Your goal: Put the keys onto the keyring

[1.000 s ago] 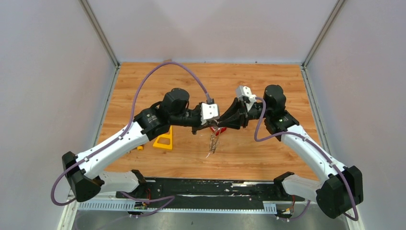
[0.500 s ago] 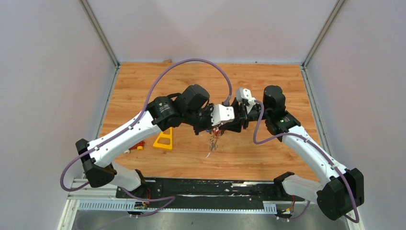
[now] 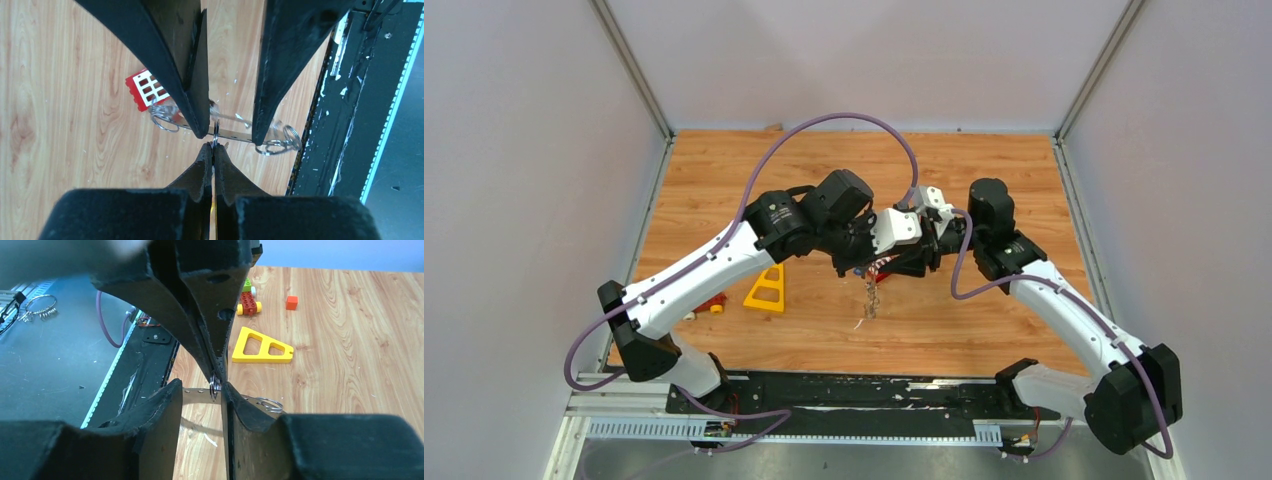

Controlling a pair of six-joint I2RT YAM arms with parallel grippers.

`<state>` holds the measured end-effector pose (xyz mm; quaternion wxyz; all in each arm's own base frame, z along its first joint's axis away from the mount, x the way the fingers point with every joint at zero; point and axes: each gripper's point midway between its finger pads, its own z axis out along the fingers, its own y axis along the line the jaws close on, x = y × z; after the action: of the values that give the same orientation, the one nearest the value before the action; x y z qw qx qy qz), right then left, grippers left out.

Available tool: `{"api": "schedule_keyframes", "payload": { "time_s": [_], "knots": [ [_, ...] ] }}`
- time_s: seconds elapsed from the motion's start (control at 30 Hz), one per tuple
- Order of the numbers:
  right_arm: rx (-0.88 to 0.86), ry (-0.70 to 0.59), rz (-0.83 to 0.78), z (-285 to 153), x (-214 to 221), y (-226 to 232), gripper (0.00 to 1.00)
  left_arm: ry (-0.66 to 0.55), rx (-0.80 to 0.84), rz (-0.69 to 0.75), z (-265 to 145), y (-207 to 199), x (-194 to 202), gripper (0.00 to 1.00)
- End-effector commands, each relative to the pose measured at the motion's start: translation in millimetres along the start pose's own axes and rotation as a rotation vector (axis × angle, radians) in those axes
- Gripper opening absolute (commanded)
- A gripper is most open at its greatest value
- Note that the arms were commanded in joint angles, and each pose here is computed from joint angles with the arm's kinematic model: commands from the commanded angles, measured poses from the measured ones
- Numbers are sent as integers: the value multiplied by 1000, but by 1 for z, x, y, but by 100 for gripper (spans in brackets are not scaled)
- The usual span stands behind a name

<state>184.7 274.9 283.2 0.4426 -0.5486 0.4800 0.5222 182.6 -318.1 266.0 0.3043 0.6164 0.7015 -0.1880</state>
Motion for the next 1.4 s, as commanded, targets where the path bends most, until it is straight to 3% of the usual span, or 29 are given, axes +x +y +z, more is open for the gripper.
{"api": "schedule_keyframes", "payload": {
  "time_s": [0.0,0.3,0.53,0.7,0.93,1.0,1.17,1.37],
  "knots": [
    [-13,-17,-38,4,-10,-2,34,-67,14,-22,-9,-4,-21,0],
    [-12,-26,-31,4,-14,-2,21,-65,28,-23,-6,-6,-18,0],
    [-3,-30,-22,4,-14,-3,0,-83,29,-25,-7,-7,-21,0],
    [42,-38,-41,1,-20,-7,0,-142,30,7,-15,-8,-27,1],
    [32,-82,-29,-4,-37,1,0,-293,-19,113,-32,-1,-22,45],
    [21,-91,-14,-3,-39,3,0,-346,-65,165,-37,4,-21,51],
    [13,-98,-8,-3,-40,4,0,-439,-150,288,-43,11,-23,56],
    [17,-98,-5,-4,-40,4,0,-498,-108,336,-39,4,-35,55]
  ]
}}
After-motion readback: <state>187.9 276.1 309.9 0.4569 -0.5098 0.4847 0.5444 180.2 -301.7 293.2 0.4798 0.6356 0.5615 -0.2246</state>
